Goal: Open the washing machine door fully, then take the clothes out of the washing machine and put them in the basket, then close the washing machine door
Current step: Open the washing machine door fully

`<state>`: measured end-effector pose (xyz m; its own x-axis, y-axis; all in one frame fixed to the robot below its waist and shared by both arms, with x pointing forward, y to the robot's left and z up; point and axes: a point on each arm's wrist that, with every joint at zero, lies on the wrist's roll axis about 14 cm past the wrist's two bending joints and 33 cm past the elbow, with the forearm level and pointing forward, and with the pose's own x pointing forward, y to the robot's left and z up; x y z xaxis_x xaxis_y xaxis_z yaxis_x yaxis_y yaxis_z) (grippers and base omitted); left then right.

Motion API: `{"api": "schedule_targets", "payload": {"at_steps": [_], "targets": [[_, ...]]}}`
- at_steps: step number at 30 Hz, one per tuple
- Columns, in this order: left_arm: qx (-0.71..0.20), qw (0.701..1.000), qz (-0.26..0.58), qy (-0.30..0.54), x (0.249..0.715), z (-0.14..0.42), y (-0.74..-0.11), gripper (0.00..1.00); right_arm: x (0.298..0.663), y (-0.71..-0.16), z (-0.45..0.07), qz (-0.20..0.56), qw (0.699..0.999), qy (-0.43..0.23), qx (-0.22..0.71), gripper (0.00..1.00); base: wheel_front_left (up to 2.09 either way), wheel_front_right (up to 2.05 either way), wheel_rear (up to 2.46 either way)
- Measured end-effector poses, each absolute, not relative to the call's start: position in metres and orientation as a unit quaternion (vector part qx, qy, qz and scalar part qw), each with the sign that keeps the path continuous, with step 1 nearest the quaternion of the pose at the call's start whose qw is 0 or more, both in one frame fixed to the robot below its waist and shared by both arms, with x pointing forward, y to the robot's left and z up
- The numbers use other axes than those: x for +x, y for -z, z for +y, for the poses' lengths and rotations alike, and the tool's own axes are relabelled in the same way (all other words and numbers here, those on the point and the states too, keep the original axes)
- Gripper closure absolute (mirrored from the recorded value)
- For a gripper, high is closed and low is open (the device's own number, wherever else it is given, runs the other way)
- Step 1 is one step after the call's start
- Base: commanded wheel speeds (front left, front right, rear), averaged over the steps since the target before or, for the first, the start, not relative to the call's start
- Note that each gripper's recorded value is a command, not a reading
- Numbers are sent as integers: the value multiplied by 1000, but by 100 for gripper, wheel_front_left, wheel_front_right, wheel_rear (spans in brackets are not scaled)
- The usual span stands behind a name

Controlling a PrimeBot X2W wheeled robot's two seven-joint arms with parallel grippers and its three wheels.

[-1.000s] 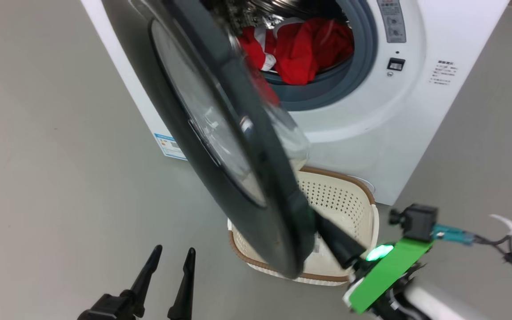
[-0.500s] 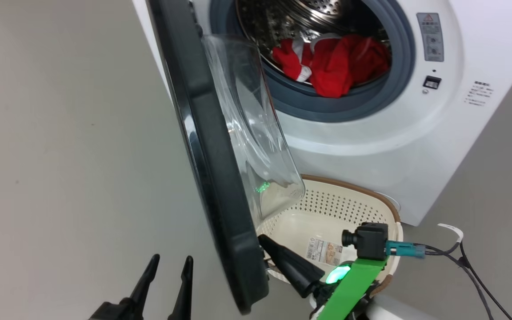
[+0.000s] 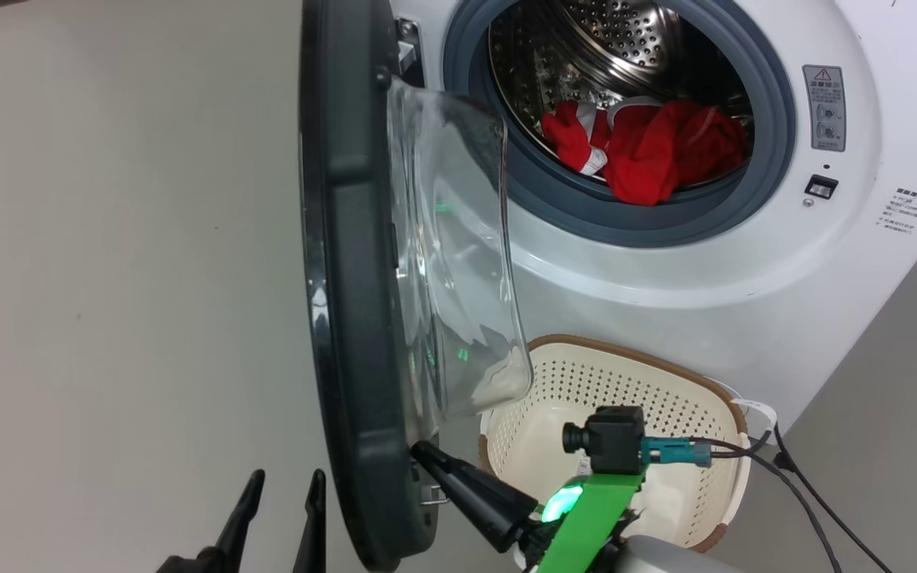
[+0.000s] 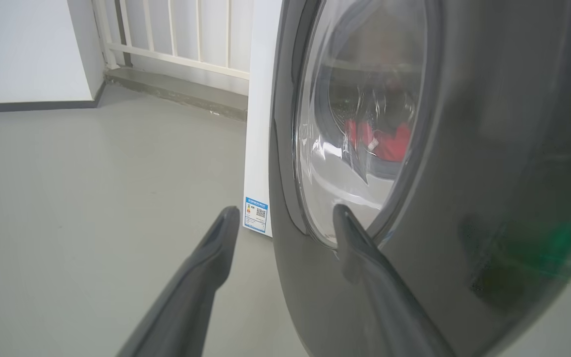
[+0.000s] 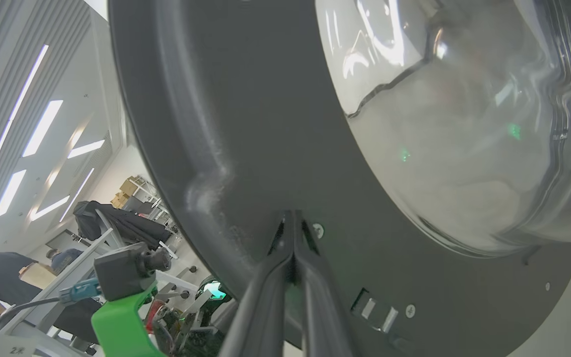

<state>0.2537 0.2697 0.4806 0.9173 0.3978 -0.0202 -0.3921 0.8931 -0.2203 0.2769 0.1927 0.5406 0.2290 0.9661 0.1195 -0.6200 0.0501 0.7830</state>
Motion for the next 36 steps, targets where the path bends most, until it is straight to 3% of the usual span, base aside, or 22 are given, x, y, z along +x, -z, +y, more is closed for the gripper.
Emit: {"api": "schedule_targets", "payload": {"at_steps": [6,12,15,16,17,18,19,36], "targets": [[-109,971,-16,-210,252,273,-482,0,272,-545,198,230,680,-585,378,100,0,0,0],[-110,971,-21,-209,252,274,-485,0,282,-545,193,218,695,-576,370,100,0,0,0],[-109,972,-23,-208,253,274,-486,0,293,-539,185,208,715,-564,358,71,0,0,0],[-109,972,-23,-208,254,274,-486,0,295,-534,181,207,721,-559,352,55,0,0,0],[-109,972,-23,-207,254,274,-486,0,299,-529,177,207,729,-553,347,51,0,0,0],[-109,972,-22,-206,255,274,-485,0,303,-524,172,207,736,-546,342,18,0,0,0],[-109,972,-22,-205,256,273,-485,0,306,-519,168,208,743,-538,338,0,0,0,0],[-108,976,-19,-188,267,269,-484,0,359,-453,87,191,853,-423,241,0,0,0,0]]}}
